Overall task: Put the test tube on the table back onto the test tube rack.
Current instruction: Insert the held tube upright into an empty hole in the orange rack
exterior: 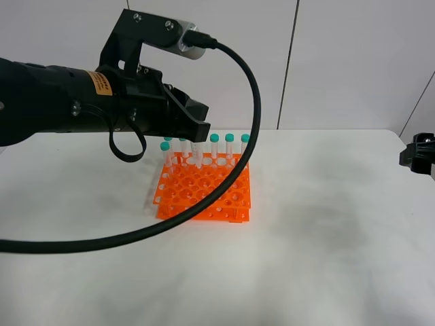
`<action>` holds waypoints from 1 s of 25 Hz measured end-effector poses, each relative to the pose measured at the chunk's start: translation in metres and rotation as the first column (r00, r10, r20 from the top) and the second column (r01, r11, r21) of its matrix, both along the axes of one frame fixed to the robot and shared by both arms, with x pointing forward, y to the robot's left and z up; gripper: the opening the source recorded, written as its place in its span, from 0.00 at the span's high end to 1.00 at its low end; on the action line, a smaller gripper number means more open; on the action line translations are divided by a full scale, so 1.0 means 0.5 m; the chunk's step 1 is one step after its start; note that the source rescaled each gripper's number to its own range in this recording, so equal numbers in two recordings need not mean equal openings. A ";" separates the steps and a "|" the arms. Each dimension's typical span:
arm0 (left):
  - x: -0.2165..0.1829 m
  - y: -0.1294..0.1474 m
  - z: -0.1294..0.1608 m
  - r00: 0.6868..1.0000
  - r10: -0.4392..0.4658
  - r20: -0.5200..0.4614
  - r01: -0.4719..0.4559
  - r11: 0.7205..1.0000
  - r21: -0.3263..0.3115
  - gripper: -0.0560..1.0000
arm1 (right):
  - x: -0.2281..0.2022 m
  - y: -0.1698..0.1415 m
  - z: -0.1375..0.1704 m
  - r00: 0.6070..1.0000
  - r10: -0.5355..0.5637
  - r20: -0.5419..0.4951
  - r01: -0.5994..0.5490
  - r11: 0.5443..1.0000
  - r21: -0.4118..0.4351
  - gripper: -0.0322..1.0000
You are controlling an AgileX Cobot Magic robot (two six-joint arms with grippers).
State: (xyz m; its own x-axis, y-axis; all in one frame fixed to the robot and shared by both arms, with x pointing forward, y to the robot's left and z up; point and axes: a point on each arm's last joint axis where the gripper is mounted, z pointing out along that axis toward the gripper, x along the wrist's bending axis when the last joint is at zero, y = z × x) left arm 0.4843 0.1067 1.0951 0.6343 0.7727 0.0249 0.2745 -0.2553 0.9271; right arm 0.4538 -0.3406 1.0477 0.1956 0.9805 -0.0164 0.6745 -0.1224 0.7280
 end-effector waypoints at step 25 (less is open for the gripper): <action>-0.002 0.001 -0.004 1.000 -0.015 -0.001 0.015 0.999 0.038 0.94 | 0.004 0.024 0.004 0.993 0.120 0.015 -0.120 0.990 0.070 0.06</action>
